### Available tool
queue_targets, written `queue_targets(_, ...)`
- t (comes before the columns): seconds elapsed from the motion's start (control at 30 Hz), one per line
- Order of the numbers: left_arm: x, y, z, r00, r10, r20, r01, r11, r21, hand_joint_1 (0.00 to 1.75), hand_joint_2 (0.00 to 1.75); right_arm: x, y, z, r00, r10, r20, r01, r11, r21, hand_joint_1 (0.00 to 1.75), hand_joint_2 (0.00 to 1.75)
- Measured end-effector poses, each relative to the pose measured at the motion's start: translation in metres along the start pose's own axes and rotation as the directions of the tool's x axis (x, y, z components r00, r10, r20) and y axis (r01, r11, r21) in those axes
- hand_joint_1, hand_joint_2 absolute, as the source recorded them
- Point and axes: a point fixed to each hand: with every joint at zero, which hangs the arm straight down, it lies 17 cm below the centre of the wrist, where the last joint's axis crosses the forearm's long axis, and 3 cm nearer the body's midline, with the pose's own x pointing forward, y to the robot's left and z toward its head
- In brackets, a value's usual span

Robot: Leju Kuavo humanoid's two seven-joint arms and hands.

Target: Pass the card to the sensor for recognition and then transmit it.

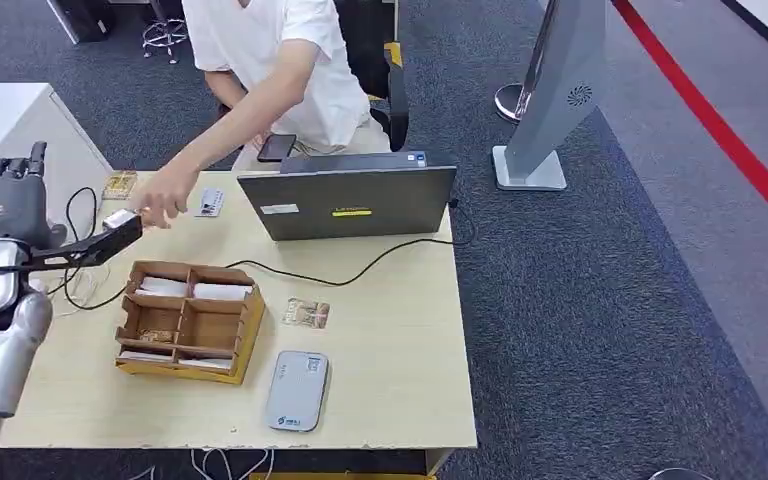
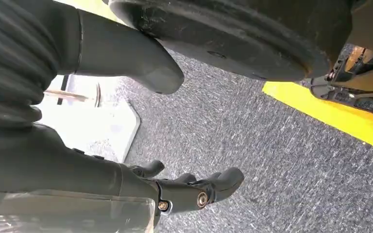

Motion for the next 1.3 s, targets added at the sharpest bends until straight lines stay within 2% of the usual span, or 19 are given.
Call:
queue_targets(0.1, -0.009, -0.006, 0.010, 1.000, -0.027, 0.011, 0.027, 1.000, -0.009, 0.00, 1.75, 0.000, 0.000, 0.000, 1.000, -0.017, 0.001, 0.017, 1.000, 0.001, 0.00, 1.75)
queue_targets(0.27, -0.047, -0.014, 0.052, 0.998, -0.055, 0.031, 0.055, 0.998, -0.022, 0.00, 1.75, -0.004, 0.003, 0.000, 0.999, -0.054, -0.007, 0.054, 0.999, 0.000, 0.00, 1.75)
queue_targets(0.4, -0.090, 0.008, 0.094, 0.996, -0.065, 0.060, 0.064, 0.998, 0.022, 0.00, 1.75, -0.010, 0.005, 0.000, 0.993, -0.118, -0.021, 0.118, 0.993, -0.007, 0.00, 1.75)
queue_targets(0.5, -0.113, 0.032, 0.107, 0.996, -0.072, 0.046, 0.069, 0.995, 0.068, 0.00, 1.75, -0.011, 0.006, 0.000, 0.990, -0.139, -0.023, 0.139, 0.990, -0.014, 0.00, 1.75)
queue_targets(0.67, -0.162, 0.063, 0.148, 0.999, -0.031, 0.015, 0.029, 0.992, 0.124, 0.00, 1.75, -0.010, 0.006, 0.000, 0.983, -0.183, -0.017, 0.183, 0.983, -0.019, 0.00, 1.75)
queue_targets(0.83, -0.196, 0.069, 0.202, 0.987, 0.153, 0.052, -0.159, 0.975, 0.152, 0.00, 1.75, -0.007, 0.007, 0.000, 0.974, -0.228, -0.005, 0.228, 0.973, -0.025, 0.00, 1.75)
queue_targets(0.93, -0.230, 0.055, 0.248, 0.945, 0.326, -0.021, -0.319, 0.936, 0.152, 0.00, 1.75, -0.008, 0.008, 0.000, 0.968, -0.249, -0.004, 0.249, 0.968, -0.027, 0.00, 1.75)
queue_targets(1.03, -0.280, 0.022, 0.305, 0.798, 0.561, -0.221, -0.516, 0.825, 0.229, 0.00, 1.75, -0.008, 0.008, 0.000, 0.964, -0.265, -0.008, 0.265, 0.964, -0.028, 0.00, 1.75)
queue_targets(1.13, -0.315, -0.021, 0.371, 0.597, 0.686, -0.415, -0.580, 0.727, 0.367, 0.00, 1.75, -0.008, 0.009, 0.001, 0.964, -0.267, -0.010, 0.267, 0.963, -0.028, 0.00, 1.75)
queue_targets(1.2, -0.326, -0.076, 0.422, 0.349, 0.769, -0.535, -0.613, 0.619, 0.490, 0.00, 1.75, -0.010, 0.009, 0.000, 0.963, -0.268, -0.016, 0.268, 0.963, -0.030, 0.00, 1.75)
queue_targets(1.3, -0.313, -0.166, 0.510, 0.015, 0.744, -0.668, -0.566, 0.557, 0.608, 0.00, 1.75, -0.009, 0.008, 0.000, 0.964, -0.266, -0.014, 0.266, 0.964, -0.030, 0.00, 1.75)
